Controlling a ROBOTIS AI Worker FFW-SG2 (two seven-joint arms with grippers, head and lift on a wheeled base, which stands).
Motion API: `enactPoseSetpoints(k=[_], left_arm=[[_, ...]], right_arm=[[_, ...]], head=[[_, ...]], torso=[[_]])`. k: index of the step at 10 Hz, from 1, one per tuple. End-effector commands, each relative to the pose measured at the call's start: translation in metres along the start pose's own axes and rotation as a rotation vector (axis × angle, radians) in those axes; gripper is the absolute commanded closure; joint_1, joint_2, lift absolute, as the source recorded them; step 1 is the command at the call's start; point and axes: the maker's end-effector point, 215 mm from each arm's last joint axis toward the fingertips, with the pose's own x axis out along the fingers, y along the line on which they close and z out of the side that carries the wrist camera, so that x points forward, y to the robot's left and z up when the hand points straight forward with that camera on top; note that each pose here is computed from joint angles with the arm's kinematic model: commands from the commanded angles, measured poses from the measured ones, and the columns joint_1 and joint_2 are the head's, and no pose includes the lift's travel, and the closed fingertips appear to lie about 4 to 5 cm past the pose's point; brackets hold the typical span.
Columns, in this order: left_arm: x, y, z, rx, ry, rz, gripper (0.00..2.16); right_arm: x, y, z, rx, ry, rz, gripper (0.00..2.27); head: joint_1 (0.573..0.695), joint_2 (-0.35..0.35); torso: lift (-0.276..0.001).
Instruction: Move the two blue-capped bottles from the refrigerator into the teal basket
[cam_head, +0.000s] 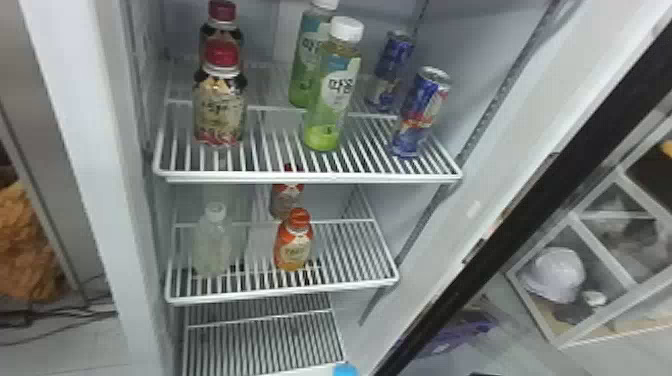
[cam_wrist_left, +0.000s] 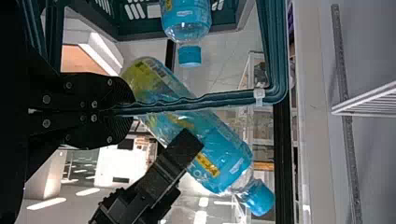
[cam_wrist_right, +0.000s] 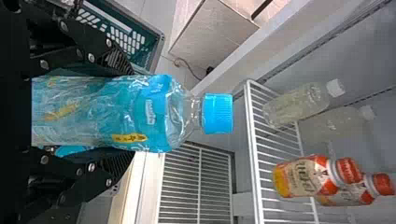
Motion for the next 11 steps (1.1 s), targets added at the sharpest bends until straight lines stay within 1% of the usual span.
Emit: enactPoseSetpoints(k=[1, 3, 4, 6, 7, 9, 11], left_arm=[[0.0, 0.0, 0.0, 0.001, -0.001, 0.001, 1.18], [0.001, -0.001, 0.001, 0.0, -0.002, -0.002, 1.18], [0.001, -0.001, 0.001, 0.0, -0.002, -0.002, 1.18], [0.001, -0.001, 0.001, 0.0, -0.002, -0.002, 1.18], [0.001, -0.001, 0.0, 0.0, -0.001, -0.002, 1.18], [0.001, 0.0, 0.0, 0.001, 0.001, 0.0, 1.18], [0.002, -0.001, 0.0, 0.004, 0.002, 0.001, 1.18]], right_arm=[[0.006, -0.01, -0.01, 0.02, 0.021, 0.007, 0.47], [0.011, -0.023, -0.011, 0.016, 0.026, 0.002, 0.33], [0.011, -0.024, -0.011, 0.019, 0.026, 0.0, 0.32], [0.009, -0.03, 0.007, -0.011, -0.034, -0.021, 0.33], [0.009, -0.036, 0.022, -0.031, -0.092, -0.035, 0.32], [0.001, -0.049, 0.077, -0.112, -0.297, -0.083, 0.32], [-0.004, -0.062, 0.118, -0.167, -0.465, -0.124, 0.32]], head=[[0.695, -0.35], [0.695, -0.35], [0.695, -0.35], [0.695, -0.35], [0.695, -0.35], [0.695, -0.35], [0.695, -0.35]], torso=[[-0.136], [-0.136], [-0.136], [-0.136], [-0.136], [-0.136], [-0.136]])
